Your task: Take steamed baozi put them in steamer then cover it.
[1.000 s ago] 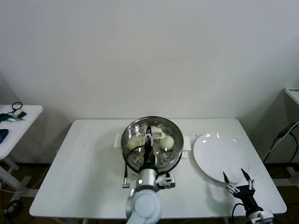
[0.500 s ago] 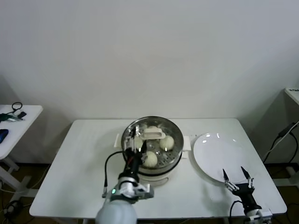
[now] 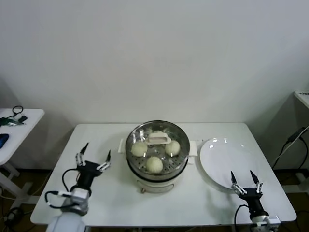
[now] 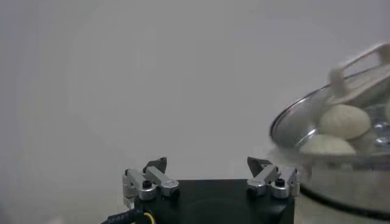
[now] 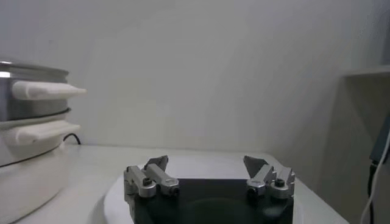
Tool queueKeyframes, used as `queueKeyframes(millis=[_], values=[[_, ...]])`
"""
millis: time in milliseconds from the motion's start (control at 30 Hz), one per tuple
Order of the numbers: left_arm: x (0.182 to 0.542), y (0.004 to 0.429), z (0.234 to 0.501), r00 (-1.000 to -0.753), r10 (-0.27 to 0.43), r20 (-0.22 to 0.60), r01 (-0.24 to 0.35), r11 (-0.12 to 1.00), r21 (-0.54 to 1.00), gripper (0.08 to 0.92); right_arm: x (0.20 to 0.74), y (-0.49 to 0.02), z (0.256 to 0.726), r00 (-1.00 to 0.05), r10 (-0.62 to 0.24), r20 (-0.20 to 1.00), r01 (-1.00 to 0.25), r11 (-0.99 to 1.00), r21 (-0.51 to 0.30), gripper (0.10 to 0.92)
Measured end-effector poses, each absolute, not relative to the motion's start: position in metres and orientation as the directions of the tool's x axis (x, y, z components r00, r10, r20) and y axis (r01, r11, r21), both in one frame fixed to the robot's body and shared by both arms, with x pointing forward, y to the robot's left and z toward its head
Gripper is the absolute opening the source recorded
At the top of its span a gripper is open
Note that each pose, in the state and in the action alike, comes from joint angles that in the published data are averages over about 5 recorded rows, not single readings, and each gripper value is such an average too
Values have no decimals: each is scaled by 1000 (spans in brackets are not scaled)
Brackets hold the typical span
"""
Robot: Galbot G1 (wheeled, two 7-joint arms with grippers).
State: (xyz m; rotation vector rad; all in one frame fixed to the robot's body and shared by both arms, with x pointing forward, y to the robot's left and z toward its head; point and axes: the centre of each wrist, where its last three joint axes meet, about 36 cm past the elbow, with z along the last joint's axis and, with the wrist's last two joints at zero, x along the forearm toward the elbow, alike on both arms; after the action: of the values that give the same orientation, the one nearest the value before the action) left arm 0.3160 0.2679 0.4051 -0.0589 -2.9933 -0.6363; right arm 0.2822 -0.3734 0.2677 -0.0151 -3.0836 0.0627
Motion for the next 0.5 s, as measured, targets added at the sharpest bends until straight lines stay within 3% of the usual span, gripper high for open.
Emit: queueKeyframes(millis=[233, 500], values=[[303, 299, 365, -993, -12, 119, 16, 972, 233, 823, 280, -370, 265, -999, 21, 50, 20, 1000, -19, 823], [291, 306, 337, -990, -21, 138, -4, 992, 126, 823, 277, -369, 263, -998, 27, 50, 27, 1000, -7, 823]])
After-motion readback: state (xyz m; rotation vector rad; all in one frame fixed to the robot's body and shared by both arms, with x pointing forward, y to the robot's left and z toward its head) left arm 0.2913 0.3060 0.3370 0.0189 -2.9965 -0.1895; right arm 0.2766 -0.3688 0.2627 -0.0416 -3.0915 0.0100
